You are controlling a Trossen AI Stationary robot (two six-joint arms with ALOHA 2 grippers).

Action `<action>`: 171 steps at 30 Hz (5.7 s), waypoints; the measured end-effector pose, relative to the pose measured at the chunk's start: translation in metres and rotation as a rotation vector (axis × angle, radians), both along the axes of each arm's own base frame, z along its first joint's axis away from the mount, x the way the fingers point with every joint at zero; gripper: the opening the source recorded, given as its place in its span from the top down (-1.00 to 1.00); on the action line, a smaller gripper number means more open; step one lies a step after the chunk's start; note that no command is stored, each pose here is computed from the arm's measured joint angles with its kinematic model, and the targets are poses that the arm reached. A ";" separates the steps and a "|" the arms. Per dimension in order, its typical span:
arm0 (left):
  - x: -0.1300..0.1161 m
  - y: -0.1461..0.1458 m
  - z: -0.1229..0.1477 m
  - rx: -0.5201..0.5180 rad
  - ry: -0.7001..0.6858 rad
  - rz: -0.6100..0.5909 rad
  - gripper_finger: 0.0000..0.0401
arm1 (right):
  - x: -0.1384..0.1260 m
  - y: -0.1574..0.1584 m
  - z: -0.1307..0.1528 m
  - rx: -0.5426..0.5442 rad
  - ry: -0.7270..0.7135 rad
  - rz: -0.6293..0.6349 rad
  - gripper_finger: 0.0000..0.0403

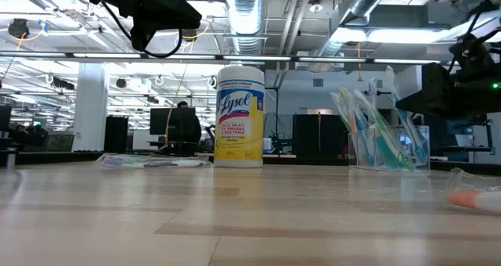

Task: Pick & Place toothbrushing station
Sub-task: Put the blue toothbrush into the transparent organizer, then put the purple toothbrush into the transparent organizer

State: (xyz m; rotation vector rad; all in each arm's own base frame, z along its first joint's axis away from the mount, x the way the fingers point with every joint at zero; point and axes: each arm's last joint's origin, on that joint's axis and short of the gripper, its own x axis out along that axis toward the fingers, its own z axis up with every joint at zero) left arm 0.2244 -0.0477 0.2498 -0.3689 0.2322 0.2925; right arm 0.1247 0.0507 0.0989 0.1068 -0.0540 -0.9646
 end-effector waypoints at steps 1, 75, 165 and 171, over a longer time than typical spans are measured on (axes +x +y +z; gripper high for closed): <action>0.000 0.000 0.000 0.000 0.000 0.000 0.76 | 0.000 0.000 -0.001 0.001 -0.001 0.000 0.80; -0.016 0.005 -0.071 0.023 0.629 0.143 0.59 | 0.037 0.026 0.123 -0.253 0.298 0.037 0.00; -0.037 0.018 -0.124 0.014 0.994 0.205 0.97 | 0.038 0.023 0.123 -0.278 0.333 0.022 0.00; -0.034 0.015 -0.120 -0.050 1.006 0.154 1.00 | 0.038 0.023 0.123 -0.281 0.331 0.026 0.00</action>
